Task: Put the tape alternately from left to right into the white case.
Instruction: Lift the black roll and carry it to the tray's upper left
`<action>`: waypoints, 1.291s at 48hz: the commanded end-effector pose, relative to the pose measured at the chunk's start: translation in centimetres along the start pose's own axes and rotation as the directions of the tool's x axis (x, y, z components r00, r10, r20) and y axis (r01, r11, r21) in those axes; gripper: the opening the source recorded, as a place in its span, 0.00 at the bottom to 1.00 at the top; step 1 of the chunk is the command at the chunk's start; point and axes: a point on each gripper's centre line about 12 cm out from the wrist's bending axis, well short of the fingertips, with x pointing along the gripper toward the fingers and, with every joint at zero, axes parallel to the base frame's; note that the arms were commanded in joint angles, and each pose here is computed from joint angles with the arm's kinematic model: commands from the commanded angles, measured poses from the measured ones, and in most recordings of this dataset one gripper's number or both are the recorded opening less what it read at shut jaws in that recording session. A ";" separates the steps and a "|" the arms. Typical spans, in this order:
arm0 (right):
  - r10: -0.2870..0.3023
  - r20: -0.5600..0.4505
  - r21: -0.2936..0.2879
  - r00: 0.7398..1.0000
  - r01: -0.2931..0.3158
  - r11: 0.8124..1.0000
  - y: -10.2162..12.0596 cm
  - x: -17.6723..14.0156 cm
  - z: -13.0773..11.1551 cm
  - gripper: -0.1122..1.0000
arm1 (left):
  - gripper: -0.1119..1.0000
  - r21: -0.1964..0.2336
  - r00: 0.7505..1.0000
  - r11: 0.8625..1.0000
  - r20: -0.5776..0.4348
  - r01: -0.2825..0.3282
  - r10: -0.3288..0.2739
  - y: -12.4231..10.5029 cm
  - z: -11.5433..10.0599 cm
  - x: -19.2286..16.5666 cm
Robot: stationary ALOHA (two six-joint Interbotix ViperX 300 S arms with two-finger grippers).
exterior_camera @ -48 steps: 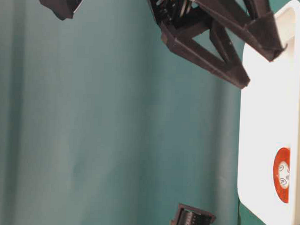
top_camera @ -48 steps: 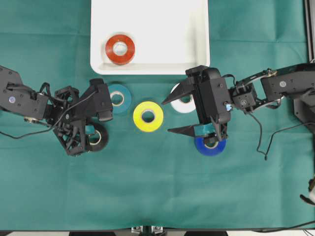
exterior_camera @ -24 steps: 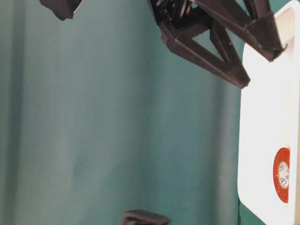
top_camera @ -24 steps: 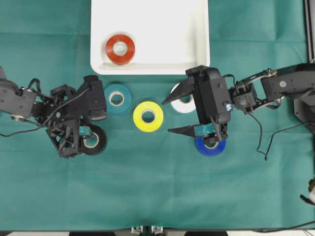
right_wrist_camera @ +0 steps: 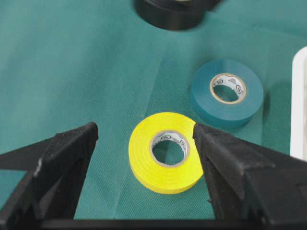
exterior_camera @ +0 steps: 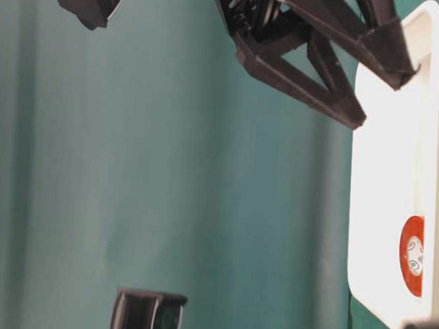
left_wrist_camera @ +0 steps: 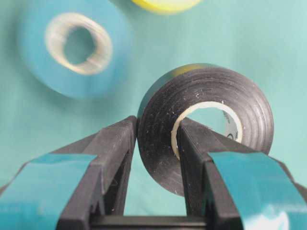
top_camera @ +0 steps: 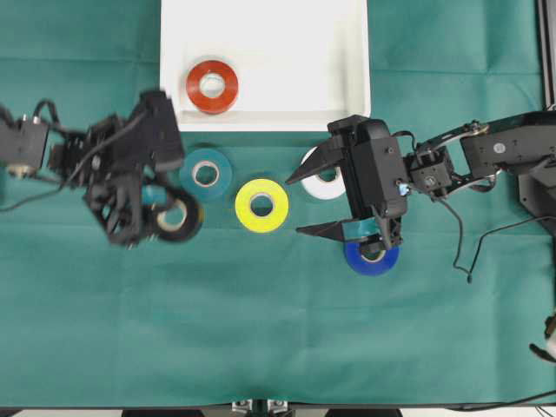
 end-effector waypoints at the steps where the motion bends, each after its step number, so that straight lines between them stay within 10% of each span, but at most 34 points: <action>1: 0.006 0.023 -0.004 1.000 -0.006 1.000 0.2 -0.1 0.8 0.86 | 0.06 0.002 0.996 1.000 0.084 -0.002 0.002 0.9 2.6 -1.3; 15: 0.009 0.024 -0.004 1.000 -0.009 1.000 0.3 -0.1 0.7 0.86 | 0.06 0.094 0.981 0.991 0.177 -0.099 0.082 5.5 5.4 -2.0; 39: 0.010 0.026 -0.006 1.000 -0.010 1.000 0.3 -0.1 0.7 0.86 | 0.06 0.015 0.928 0.958 0.255 -0.285 0.272 15.9 7.8 -1.8; 62: 0.011 0.027 -0.006 1.000 -0.011 1.000 0.3 0.1 0.8 0.86 | 0.06 0.000 0.919 0.943 0.222 -0.333 0.325 19.7 9.0 0.8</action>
